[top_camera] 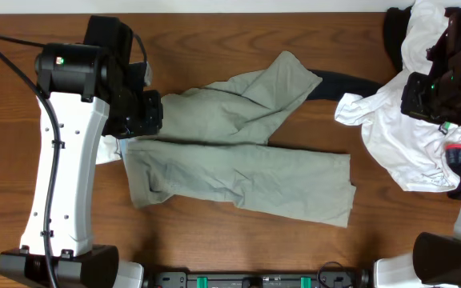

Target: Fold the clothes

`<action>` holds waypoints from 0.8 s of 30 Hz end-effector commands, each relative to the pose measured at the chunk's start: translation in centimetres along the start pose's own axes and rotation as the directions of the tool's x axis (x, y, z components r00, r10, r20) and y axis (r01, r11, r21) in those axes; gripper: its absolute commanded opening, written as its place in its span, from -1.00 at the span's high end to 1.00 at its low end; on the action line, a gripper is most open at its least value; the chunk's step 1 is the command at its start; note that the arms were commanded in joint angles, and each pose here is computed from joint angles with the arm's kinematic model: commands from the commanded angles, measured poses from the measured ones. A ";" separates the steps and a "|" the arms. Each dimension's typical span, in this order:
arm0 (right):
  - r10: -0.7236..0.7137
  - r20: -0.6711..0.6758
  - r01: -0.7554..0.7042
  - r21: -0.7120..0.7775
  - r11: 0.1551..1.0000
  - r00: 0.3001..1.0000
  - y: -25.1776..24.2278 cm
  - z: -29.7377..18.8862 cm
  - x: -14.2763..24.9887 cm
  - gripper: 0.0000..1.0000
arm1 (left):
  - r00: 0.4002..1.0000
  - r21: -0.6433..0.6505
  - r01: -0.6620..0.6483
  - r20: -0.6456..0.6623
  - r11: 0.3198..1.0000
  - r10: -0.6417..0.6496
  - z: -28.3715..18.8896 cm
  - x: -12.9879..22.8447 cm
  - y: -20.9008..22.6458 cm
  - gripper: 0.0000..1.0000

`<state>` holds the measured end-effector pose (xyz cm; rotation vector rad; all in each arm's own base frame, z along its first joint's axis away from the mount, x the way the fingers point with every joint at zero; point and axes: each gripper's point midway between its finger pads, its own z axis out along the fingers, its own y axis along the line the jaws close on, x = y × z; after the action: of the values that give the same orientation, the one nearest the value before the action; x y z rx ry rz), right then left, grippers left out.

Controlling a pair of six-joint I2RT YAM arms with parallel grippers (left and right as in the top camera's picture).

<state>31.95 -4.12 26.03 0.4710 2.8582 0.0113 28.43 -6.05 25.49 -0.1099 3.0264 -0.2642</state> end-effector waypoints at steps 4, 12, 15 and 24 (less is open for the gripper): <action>-0.087 0.026 0.089 -0.113 0.990 0.996 2.2 -0.6 0.0 0.82 | 0.999 0.003 0.008 -0.034 1.000 -0.008 -0.7 1.5 0.1 0.24; -0.270 0.143 0.304 -0.348 0.887 0.952 8.3 -1.7 -0.8 0.67 | 0.993 0.031 -0.020 0.121 0.999 0.016 -0.4 -2.6 -0.6 -0.18; -0.311 0.163 0.350 -0.356 0.866 0.936 10.2 -0.9 -1.3 0.36 | 0.991 0.006 -0.017 0.135 1.000 0.016 0.3 -3.6 -0.2 -0.18; -0.299 0.078 0.306 -0.377 0.874 0.951 14.7 8.2 -4.9 0.03 | 0.998 -0.008 -0.005 0.062 1.000 0.006 2.5 -4.0 0.1 -0.19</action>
<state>41.48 7.44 23.97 -0.1381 2.6896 0.4652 32.54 -6.39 24.51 -0.0966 2.9291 -0.2662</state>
